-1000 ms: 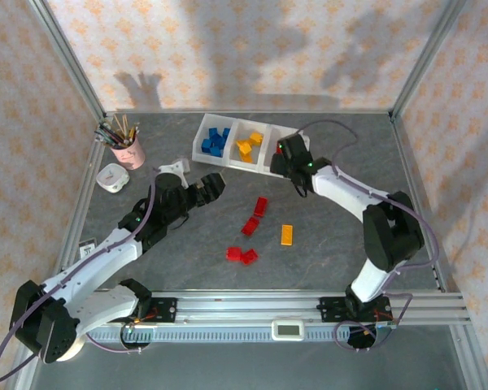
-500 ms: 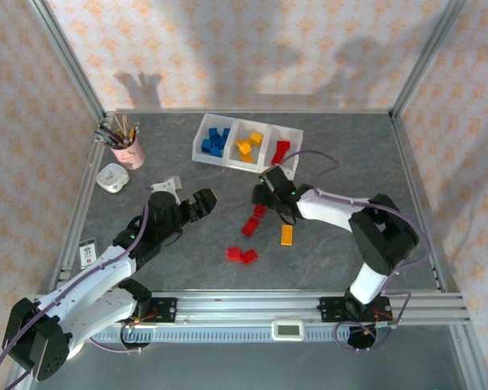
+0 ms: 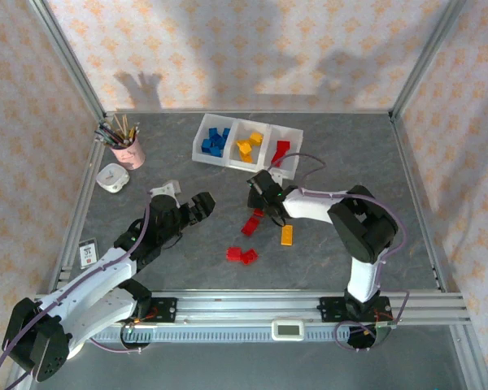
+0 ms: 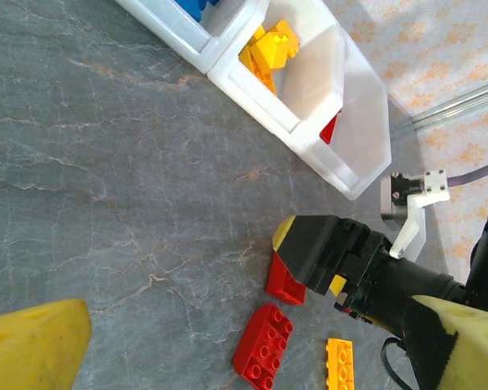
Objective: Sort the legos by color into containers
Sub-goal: Pick up the lego from the center of the table.
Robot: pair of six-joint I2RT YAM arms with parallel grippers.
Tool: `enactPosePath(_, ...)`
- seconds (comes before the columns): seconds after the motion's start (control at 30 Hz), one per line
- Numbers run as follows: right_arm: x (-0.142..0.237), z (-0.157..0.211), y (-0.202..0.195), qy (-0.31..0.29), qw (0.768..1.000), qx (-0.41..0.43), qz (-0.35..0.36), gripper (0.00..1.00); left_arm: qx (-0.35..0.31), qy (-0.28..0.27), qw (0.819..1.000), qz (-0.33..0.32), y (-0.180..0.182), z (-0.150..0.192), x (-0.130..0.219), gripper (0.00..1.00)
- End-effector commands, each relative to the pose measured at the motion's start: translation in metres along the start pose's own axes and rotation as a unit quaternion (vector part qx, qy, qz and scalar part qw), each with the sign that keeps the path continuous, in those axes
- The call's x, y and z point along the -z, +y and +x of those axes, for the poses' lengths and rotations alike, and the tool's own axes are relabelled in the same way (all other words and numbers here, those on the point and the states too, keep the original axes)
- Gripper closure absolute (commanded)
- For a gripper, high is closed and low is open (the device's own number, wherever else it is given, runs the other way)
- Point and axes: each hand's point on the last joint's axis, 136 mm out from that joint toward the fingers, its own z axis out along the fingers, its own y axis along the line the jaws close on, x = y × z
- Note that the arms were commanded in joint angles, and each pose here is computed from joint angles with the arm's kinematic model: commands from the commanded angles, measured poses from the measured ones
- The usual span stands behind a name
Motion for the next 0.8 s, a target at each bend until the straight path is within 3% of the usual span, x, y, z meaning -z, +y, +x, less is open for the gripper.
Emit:
enactPosePath(0.0,-0.006,0.000,-0.001,-0.008,1.000,0.004,0.014,0.39,0.009,-0.012,1.000,0.003,0.001,-0.004,-0.002,0.01)
enactPosePath(0.4,-0.003,-0.001,0.004,-0.008,1.000,0.019,0.001,0.67,0.009,-0.003,1.000,0.013,-0.005,-0.002,-0.004,0.01)
enactPosePath(0.6,0.017,-0.024,0.014,-0.033,0.999,0.036,-0.006,0.73,0.000,0.005,1.000,0.022,-0.015,-0.005,-0.005,0.01)
enactPosePath(0.77,0.039,-0.068,0.013,-0.079,0.996,0.042,0.007,0.73,-0.014,0.009,0.999,0.034,-0.028,-0.011,-0.008,0.01)
